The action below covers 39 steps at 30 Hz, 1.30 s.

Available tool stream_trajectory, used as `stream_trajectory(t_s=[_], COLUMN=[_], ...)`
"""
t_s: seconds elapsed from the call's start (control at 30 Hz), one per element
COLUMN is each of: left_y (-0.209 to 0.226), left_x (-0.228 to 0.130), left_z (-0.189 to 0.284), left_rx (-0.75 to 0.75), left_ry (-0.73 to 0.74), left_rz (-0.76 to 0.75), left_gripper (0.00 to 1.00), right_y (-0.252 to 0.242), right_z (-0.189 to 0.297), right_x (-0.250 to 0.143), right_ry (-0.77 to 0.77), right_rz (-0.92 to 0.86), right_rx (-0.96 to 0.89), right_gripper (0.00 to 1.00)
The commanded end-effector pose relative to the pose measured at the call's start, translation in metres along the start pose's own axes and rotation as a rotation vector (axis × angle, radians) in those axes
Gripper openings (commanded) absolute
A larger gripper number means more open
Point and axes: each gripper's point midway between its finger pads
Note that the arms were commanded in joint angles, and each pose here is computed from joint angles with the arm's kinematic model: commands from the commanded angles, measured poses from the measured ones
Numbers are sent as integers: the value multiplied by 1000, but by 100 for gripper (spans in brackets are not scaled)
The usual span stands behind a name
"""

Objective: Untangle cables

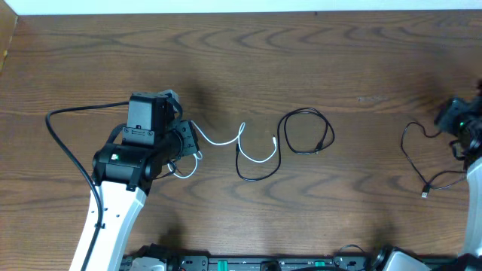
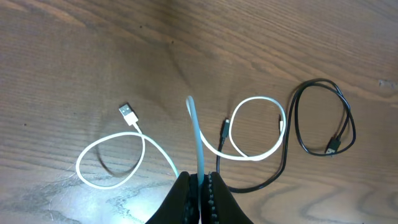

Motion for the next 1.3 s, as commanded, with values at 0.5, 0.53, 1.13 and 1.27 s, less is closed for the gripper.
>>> stream_trajectory(t_s=[0.5, 0.53, 1.13, 1.27], left_y=[3, 3, 4, -1], left_x=[3, 3, -1, 1], left_z=[0, 0, 0, 0], left_rx=[15, 15, 22, -5], left_ry=[-7, -7, 6, 1], left_rz=[-10, -10, -7, -10], left_gripper=[8, 8, 8, 8], right_y=[57, 57, -1, 33], right_z=[-75, -77, -123, -120], right_x=[-107, -110, -65, -57], right_ry=[470, 480, 252, 223], right_rz=[-122, -125, -22, -29], right_rx=[346, 346, 38, 221], right_gripper=[19, 18, 8, 18])
Point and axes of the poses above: each gripper's point midway between its finger pads, its own z axis back along the fingers, its own y axis along the line the jaws close on, x = y × z, and after that the axes turned 8 degrees about z, right-handed
